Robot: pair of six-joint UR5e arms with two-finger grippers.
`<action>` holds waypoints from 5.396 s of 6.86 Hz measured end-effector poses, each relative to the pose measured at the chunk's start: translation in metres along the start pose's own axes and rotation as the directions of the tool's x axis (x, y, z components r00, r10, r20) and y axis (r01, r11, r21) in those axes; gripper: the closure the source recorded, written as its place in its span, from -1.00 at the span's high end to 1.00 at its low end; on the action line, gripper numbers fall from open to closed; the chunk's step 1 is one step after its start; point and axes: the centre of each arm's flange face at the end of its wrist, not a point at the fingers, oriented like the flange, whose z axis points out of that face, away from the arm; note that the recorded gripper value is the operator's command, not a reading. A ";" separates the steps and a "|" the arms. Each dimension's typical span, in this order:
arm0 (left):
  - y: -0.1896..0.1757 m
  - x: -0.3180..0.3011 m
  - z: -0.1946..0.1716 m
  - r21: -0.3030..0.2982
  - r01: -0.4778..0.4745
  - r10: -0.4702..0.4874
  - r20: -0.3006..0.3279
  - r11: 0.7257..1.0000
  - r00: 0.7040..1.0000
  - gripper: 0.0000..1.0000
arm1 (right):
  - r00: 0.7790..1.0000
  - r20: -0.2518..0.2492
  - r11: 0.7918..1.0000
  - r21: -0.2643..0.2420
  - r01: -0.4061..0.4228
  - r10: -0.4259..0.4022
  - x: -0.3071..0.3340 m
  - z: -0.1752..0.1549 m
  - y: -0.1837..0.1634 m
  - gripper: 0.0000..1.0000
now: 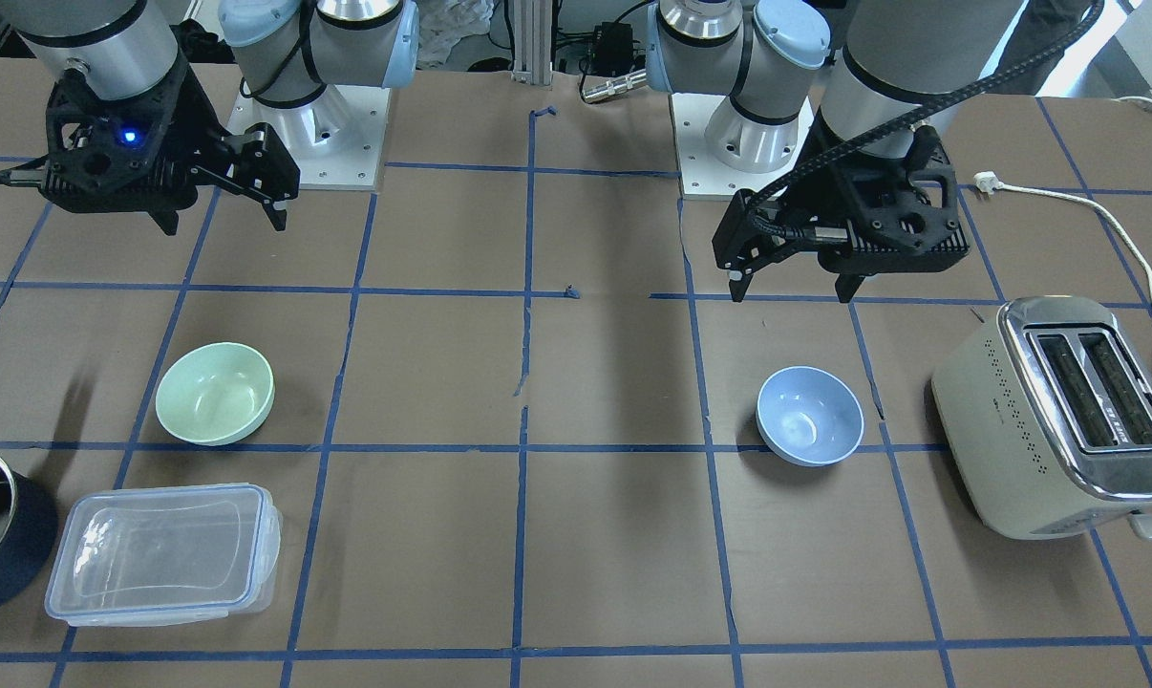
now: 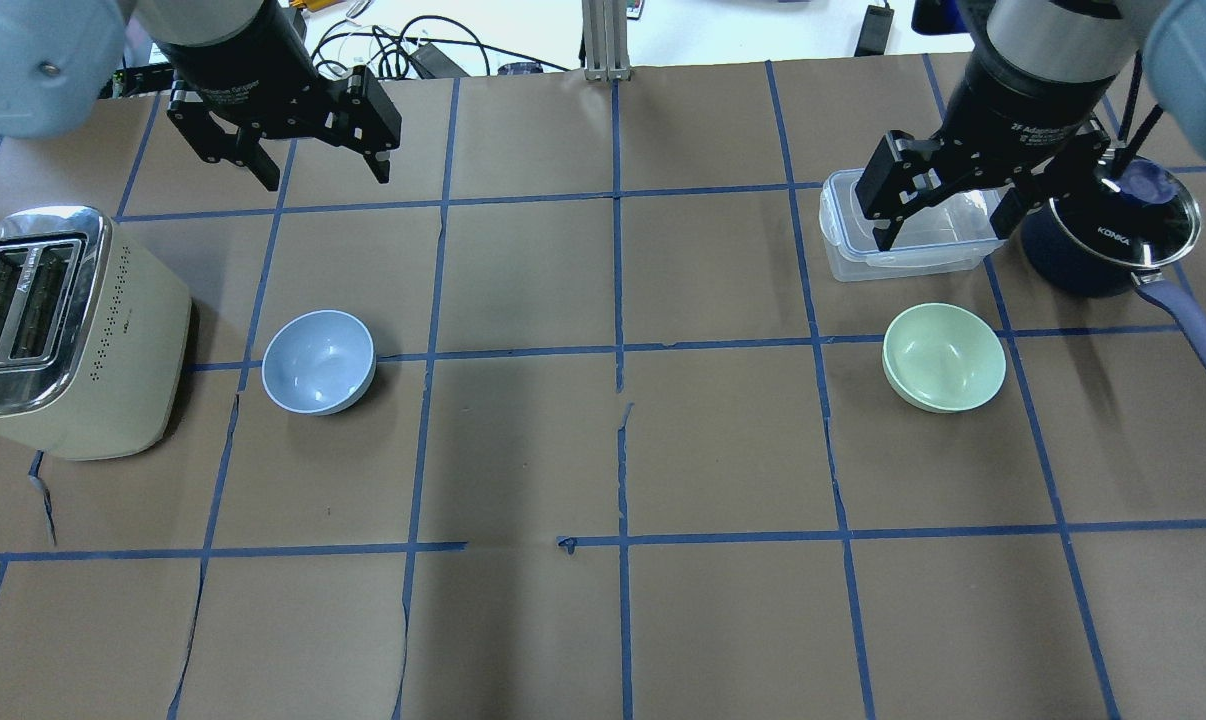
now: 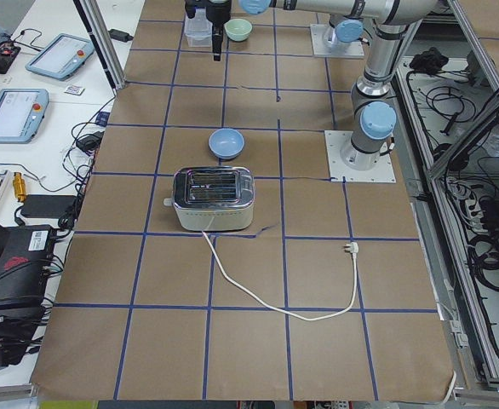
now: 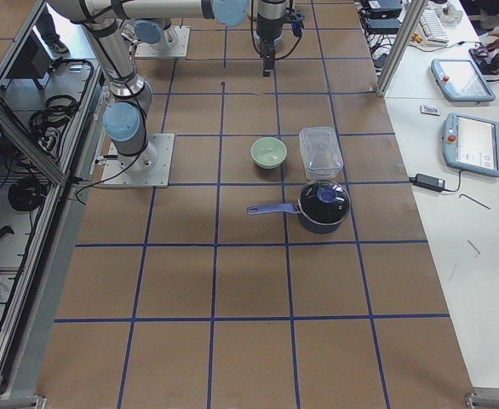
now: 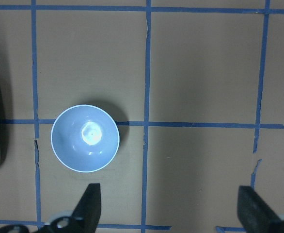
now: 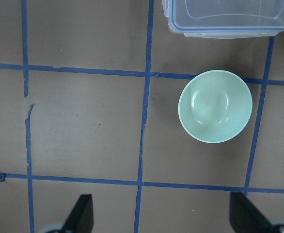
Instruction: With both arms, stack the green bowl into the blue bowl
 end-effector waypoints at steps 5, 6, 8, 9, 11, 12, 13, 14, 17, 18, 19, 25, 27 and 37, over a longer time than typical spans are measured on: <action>0.002 -0.004 0.002 -0.006 0.006 -0.006 0.001 1.000 1.000 1.00 | 1.000 0.008 1.000 -0.001 -0.009 0.009 -0.001 0.001 0.000 1.00; 0.002 -0.004 0.002 -0.006 0.006 -0.006 0.001 1.000 1.000 1.00 | 1.000 0.009 1.000 -0.002 -0.011 0.011 -0.001 0.001 0.000 1.00; 0.002 -0.004 0.002 -0.006 0.007 -0.007 0.000 1.000 1.000 1.00 | 1.000 0.010 1.000 -0.003 -0.012 0.012 -0.001 0.001 0.000 1.00; 0.002 -0.004 0.002 -0.006 0.007 -0.007 0.000 1.000 1.000 1.00 | 1.000 0.010 1.000 -0.003 -0.012 0.012 -0.001 0.001 0.000 1.00; 0.002 -0.004 0.002 -0.006 0.007 -0.007 0.000 1.000 1.000 1.00 | 1.000 0.010 1.000 -0.003 -0.011 0.011 -0.001 0.002 0.000 1.00; 0.002 -0.004 0.002 -0.006 0.007 -0.007 0.000 1.000 1.000 1.00 | 1.000 0.010 1.000 -0.004 -0.010 0.010 -0.001 0.002 0.000 1.00; 0.002 -0.005 0.002 -0.006 0.008 -0.008 0.000 1.000 1.000 1.00 | 1.000 0.010 1.000 -0.005 -0.009 0.009 -0.001 0.002 0.000 1.00; 0.002 -0.005 0.002 -0.006 0.008 -0.008 0.000 1.000 1.000 1.00 | 1.000 0.010 1.000 -0.005 -0.008 0.008 -0.001 0.002 0.000 1.00; 0.002 -0.005 0.002 -0.006 0.008 -0.008 0.000 1.000 1.000 1.00 | 1.000 0.010 1.000 -0.005 -0.004 0.004 -0.001 0.003 0.000 1.00; 0.002 -0.005 0.002 -0.006 0.008 -0.008 0.000 1.000 1.000 1.00 | 1.000 0.010 1.000 -0.006 -0.003 0.003 -0.001 0.003 0.000 1.00; 0.002 -0.005 0.002 -0.006 0.008 -0.008 0.000 1.000 1.000 1.00 | 1.000 0.010 1.000 -0.007 -0.002 0.002 -0.001 0.004 0.000 1.00; 0.000 -0.020 0.109 -0.128 -0.014 0.015 0.003 0.992 1.000 1.00 | 0.998 0.002 0.998 -0.042 -0.055 0.055 0.035 0.042 -0.035 1.00; 0.011 -0.027 0.203 -0.167 -0.018 0.019 0.004 0.986 1.000 1.00 | 0.997 0.011 0.993 -0.089 -0.078 0.080 0.056 0.081 -0.055 1.00; 0.000 -0.027 0.286 -0.231 -0.155 0.178 0.080 0.961 0.981 -1.00 | 0.998 -0.003 0.992 -0.102 -0.068 0.068 0.062 0.265 -0.054 1.00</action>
